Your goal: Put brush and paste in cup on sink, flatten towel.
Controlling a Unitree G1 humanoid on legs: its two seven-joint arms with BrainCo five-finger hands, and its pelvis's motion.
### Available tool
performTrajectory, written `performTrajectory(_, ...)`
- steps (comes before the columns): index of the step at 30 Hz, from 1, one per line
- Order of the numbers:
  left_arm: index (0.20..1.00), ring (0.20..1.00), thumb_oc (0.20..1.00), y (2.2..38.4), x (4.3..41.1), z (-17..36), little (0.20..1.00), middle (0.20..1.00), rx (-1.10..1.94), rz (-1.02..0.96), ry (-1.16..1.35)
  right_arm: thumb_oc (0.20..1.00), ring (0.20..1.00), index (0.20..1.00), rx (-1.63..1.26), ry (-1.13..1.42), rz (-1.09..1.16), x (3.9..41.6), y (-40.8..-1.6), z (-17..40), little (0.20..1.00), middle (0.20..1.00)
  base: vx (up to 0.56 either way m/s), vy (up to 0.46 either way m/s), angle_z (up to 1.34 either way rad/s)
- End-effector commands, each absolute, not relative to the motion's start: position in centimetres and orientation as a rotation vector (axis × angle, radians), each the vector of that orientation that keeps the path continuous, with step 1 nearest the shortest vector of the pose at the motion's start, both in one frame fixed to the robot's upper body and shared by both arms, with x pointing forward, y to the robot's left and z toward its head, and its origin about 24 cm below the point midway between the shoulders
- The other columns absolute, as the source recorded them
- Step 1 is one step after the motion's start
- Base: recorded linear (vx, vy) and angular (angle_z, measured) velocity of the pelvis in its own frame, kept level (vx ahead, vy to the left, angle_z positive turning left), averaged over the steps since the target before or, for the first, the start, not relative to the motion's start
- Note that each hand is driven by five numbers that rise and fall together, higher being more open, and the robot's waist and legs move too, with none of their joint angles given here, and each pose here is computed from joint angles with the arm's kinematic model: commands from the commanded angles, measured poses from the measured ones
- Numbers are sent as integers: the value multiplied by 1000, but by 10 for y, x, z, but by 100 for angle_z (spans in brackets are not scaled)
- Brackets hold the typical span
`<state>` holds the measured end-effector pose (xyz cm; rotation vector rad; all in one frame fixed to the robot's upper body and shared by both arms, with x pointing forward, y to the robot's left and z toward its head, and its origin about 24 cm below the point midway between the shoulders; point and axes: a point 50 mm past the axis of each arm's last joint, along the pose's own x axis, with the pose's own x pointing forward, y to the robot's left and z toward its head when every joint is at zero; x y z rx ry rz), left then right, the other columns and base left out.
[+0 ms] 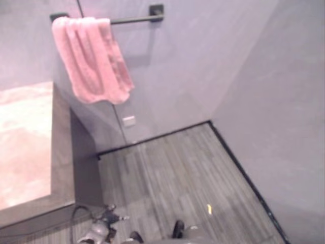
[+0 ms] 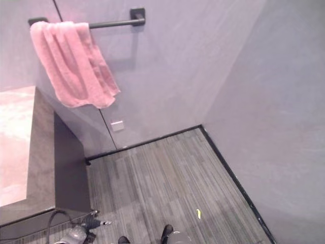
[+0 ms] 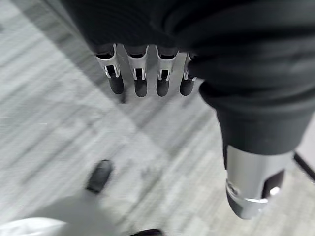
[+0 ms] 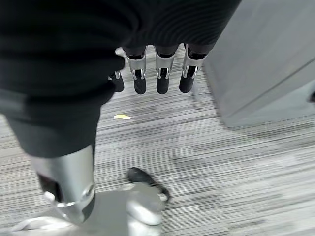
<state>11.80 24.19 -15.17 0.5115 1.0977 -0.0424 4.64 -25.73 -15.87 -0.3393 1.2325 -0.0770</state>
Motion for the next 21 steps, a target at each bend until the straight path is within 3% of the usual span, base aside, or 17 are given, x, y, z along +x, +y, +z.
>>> performTrajectory(1,1000,1000,1000,254,107,-152,1000,1000,504,13,1122,1000,1000,1000,-377,1181,-70,66,-257,-156,1000,1000,73,226,11)
performTrajectory(10,1000,1000,1000,252,102,-154,1000,1000,518,-21,1144,1000,1000,1000,-365,1106,-6,89,-238,-156,1000,1000,44,217,29)
performTrajectory(21,1000,1000,1000,259,103,-151,1000,1000,556,-13,1141,1000,1000,1000,-342,1025,-4,100,-231,-150,1000,1000,48,32,23)
